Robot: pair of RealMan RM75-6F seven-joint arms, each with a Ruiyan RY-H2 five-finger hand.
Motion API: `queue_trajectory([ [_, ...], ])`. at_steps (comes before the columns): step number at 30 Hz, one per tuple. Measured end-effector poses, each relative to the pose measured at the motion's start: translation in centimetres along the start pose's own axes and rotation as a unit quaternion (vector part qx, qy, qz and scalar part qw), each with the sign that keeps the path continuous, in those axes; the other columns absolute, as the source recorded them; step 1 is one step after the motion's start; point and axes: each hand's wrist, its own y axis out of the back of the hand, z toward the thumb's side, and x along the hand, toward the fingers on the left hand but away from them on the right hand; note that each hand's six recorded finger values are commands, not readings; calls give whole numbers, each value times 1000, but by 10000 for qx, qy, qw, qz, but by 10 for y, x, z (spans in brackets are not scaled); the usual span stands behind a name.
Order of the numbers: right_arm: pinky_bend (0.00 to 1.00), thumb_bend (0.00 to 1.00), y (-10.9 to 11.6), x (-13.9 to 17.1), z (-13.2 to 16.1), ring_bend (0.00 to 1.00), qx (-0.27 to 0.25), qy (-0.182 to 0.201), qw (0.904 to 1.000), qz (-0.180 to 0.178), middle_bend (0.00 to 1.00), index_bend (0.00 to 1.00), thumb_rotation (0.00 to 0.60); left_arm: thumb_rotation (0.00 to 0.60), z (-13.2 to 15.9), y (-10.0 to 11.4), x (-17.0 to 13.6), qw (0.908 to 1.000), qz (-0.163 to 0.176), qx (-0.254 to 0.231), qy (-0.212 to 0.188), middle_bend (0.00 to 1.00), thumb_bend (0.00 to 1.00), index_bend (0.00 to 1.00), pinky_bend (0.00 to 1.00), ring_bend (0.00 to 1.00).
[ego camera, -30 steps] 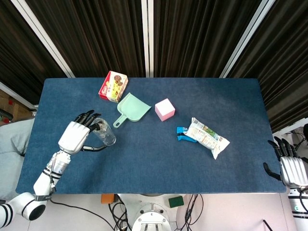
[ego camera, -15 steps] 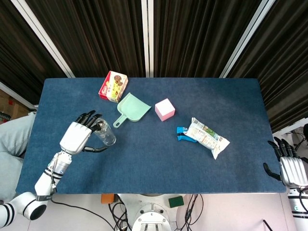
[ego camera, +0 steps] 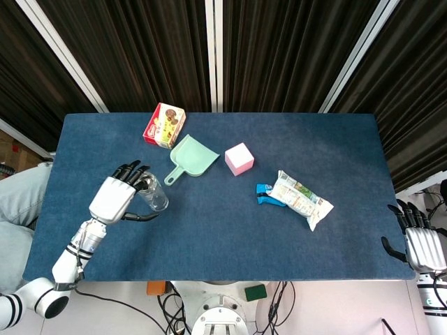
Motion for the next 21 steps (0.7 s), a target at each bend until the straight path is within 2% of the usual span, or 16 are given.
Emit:
queue_trajectory([
  [10,113,327,-1,0,-1,0,-3,-21,10000,22,38,154,600,37,2,-3,2,9999,-69,99,-23,160,0,486,214,91],
  [21,113,327,0,0,-2,0,-12,-24,10000,21,41,155,600,38,1,3,1,10000,30,58,5,161,0,469,214,91],
])
